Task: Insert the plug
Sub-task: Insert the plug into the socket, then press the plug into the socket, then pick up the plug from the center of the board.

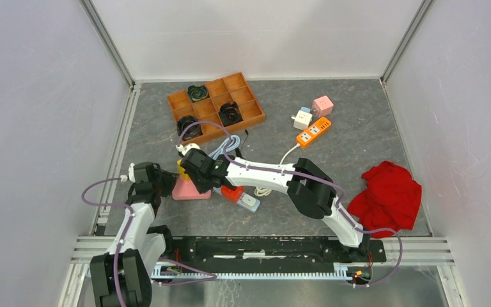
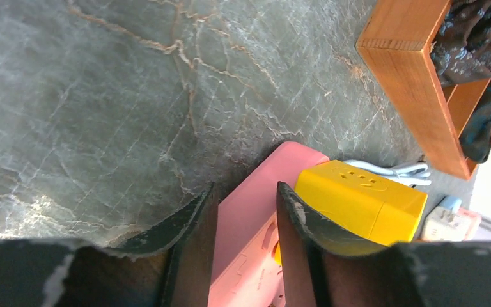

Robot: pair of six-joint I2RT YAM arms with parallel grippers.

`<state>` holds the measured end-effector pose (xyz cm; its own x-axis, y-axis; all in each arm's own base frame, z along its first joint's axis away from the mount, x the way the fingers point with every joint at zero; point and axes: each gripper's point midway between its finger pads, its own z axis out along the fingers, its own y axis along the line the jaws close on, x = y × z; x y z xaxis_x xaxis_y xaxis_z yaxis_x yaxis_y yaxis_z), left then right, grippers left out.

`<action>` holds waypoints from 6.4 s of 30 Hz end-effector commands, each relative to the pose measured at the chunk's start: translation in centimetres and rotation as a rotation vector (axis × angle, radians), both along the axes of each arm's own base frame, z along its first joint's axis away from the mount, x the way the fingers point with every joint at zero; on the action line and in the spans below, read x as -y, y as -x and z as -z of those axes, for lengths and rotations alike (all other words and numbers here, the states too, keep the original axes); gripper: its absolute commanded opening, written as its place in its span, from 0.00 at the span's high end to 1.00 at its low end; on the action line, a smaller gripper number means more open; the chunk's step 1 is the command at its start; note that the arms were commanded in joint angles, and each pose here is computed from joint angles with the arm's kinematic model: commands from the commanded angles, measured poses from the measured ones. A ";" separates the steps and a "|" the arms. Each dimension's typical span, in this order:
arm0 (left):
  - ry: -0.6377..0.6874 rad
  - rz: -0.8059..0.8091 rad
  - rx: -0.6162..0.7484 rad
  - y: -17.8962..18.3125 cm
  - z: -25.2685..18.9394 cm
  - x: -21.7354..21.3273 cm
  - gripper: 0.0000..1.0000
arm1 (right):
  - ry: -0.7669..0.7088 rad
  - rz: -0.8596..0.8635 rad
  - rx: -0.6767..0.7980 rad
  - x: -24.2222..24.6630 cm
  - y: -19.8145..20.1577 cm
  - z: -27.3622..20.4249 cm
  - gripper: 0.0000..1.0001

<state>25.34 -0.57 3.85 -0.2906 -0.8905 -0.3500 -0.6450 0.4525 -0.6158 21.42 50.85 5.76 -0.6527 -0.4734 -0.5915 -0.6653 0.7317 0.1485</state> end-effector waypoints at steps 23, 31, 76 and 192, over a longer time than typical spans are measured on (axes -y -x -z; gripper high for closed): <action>0.114 -0.061 0.016 0.7 1.0 1.1 0.60 | 0.041 -0.102 -0.053 0.1 1.8 4.4 1.00; 0.080 -0.066 0.005 0.8 0.9 0.6 0.56 | -0.075 -0.080 0.057 -1.3 -0.7 -1.9 0.61; -0.003 -0.085 0.011 0.7 -0.6 -0.8 0.50 | -0.125 -0.149 0.043 0.5 -0.1 -2.9 0.66; -0.420 0.790 0.350 -4.6 -14.7 8.8 0.00 | 0.116 0.791 0.459 37.1 -27.0 -5.8 0.12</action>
